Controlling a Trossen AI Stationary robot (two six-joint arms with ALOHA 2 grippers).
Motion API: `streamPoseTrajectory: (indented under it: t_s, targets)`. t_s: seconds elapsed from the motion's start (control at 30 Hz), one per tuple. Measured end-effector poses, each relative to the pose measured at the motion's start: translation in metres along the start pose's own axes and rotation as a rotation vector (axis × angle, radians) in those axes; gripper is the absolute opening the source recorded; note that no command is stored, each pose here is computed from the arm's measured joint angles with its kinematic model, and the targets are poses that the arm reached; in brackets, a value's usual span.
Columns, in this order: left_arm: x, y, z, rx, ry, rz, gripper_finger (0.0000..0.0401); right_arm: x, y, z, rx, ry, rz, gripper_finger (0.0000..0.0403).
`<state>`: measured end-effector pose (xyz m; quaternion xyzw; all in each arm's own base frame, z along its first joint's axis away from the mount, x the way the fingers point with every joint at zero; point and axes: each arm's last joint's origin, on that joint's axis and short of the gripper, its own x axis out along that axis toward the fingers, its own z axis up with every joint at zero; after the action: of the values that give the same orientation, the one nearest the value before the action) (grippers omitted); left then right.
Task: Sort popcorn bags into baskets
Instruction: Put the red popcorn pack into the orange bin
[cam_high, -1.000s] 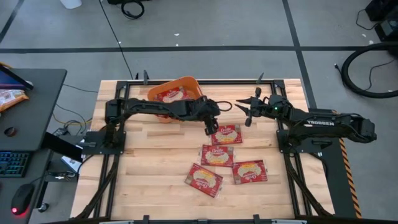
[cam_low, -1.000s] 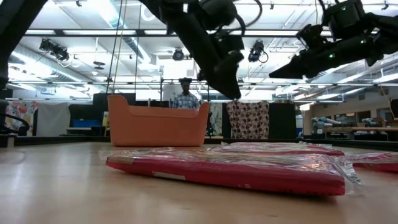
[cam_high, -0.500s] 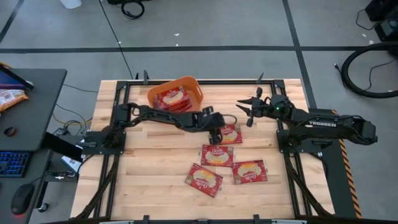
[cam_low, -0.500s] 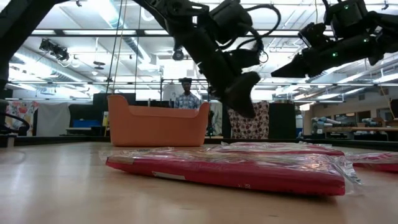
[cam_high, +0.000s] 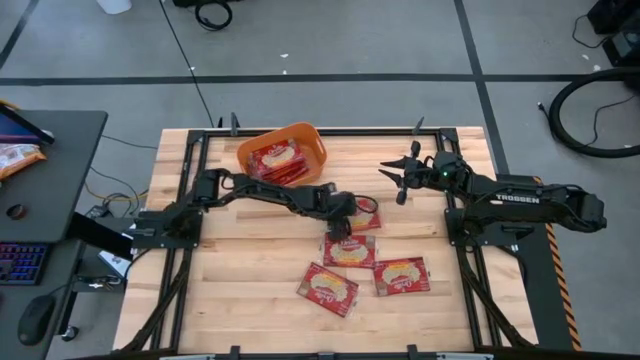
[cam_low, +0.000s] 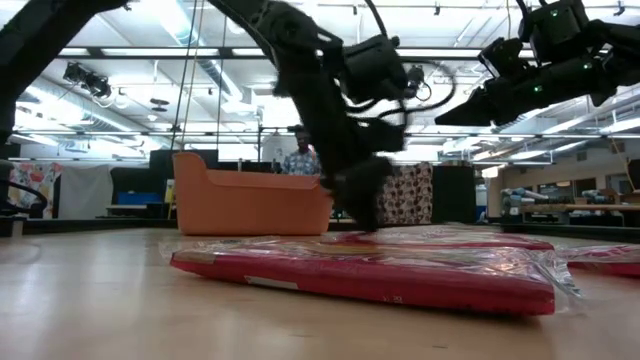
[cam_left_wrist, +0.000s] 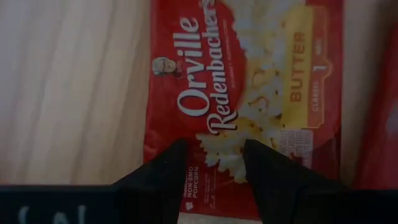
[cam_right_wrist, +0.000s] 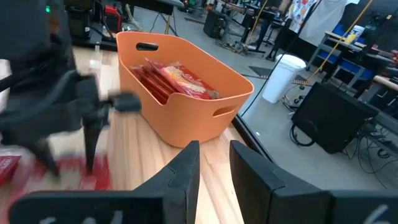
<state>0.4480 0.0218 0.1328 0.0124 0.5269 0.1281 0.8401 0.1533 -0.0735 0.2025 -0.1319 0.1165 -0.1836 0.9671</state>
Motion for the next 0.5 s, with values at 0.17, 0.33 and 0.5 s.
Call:
streamPoseTrajectory:
  t_s: [0.17,0.33,0.5]
  targets:
    - [-0.029,0.009,-0.016,-0.053,0.337,0.05,0.0167,0.0,0.0,0.0,0.0,-0.002,0.0,0.0094]
    - [-0.058,0.008,0.007,-0.09,0.301,0.056,0.0167,0.0,0.0,0.0,0.002,0.0,0.002,0.0094]
    - [-0.069,-0.014,0.011,-0.136,0.24,0.145,0.0168,0.0,0.0,0.0,0.003,0.003,0.003,0.0094]
